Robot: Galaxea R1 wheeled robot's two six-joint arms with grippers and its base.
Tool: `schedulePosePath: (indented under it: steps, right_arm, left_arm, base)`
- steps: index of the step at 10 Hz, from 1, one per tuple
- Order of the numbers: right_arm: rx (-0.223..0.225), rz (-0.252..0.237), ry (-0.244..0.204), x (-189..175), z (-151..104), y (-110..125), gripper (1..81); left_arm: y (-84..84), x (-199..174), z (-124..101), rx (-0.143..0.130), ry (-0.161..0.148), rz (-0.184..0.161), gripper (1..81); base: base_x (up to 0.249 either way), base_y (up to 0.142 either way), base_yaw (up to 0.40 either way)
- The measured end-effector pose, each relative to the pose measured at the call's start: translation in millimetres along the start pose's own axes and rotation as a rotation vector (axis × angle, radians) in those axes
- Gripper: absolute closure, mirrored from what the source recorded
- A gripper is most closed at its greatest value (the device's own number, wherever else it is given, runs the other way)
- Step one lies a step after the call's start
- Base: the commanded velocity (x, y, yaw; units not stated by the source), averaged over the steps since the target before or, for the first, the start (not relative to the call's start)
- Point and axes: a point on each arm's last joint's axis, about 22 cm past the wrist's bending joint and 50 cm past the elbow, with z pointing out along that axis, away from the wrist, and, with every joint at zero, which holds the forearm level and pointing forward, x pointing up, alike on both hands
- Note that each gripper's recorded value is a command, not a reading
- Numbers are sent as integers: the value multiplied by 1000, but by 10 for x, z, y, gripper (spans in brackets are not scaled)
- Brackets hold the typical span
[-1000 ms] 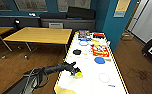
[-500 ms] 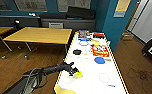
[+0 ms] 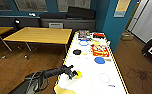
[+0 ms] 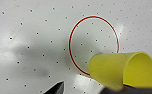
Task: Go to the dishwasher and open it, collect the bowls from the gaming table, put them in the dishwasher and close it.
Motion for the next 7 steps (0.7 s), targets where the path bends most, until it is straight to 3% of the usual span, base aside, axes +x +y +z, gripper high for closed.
schedulePosePath:
  steps: [1,2,5,7]
  right_arm:
    - [-1,0,0,1,0,3,811]
    - [0,0,0,-1,8,-2,811]
    - [-4,1,2,15,46,23,811]
    - [-5,2,-8,-6,45,30,811]
  left_arm:
    - [-63,-70,53,7,-10,-3,10]
    - [-133,-114,94,14,-14,-11,811]
    - [-66,-130,96,7,6,61,811]
    - [42,-300,32,-19,-25,118,811]
  base:
    - [0,0,0]
    - [0,0,0]
    - [0,0,0]
    - [0,0,0]
